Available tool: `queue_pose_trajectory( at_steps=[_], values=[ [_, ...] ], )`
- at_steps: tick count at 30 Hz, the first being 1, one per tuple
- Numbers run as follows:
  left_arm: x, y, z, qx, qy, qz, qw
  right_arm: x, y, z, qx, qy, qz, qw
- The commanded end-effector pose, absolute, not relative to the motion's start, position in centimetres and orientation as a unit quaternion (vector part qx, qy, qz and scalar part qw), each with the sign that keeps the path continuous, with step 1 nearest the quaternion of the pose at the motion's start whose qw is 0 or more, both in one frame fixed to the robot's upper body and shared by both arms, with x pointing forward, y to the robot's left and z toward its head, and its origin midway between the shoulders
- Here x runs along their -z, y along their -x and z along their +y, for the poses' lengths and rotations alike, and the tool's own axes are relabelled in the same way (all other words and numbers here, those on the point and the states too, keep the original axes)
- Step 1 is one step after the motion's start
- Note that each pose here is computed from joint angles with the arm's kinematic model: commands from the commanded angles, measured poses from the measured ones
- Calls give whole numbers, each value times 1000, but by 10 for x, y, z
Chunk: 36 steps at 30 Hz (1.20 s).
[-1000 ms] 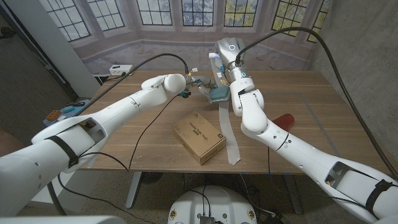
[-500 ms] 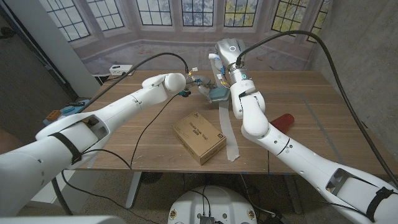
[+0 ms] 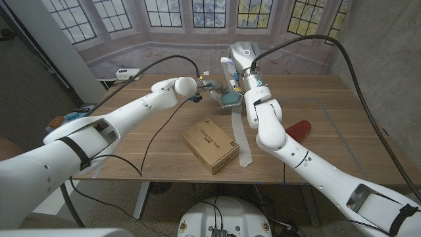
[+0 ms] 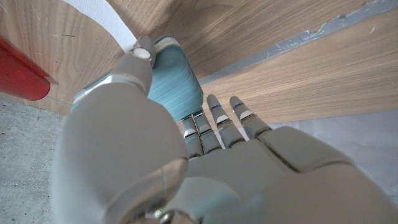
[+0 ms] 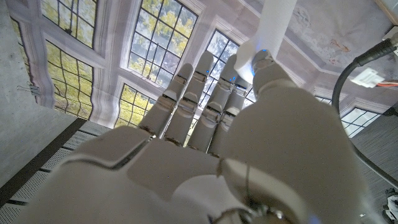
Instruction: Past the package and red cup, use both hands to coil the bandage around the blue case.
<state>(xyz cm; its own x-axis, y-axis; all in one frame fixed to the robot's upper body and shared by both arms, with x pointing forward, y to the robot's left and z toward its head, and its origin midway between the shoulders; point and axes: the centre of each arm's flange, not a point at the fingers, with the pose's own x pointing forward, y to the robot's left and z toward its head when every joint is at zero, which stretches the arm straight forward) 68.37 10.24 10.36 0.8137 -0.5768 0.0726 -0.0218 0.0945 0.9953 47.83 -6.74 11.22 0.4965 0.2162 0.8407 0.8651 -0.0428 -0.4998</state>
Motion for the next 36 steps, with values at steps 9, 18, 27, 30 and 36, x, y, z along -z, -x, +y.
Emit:
queue_pose_trajectory(
  at_steps=[9,18,27,30,36],
  values=[
    [-104,-689,92,201,-637,-237,705,-111,-467,-58,283,660,-421,554],
    [-103,-688,84,203,-635,-240,706,-114,-461,-51,273,660,-433,549],
    [-100,-688,79,204,-629,-238,711,-117,-450,-42,263,661,-453,537],
    [-100,-688,78,204,-629,-237,711,-117,-444,-41,260,659,-459,536],
    [-100,-689,77,205,-631,-232,712,-115,-434,-41,255,653,-469,537]
  ],
)
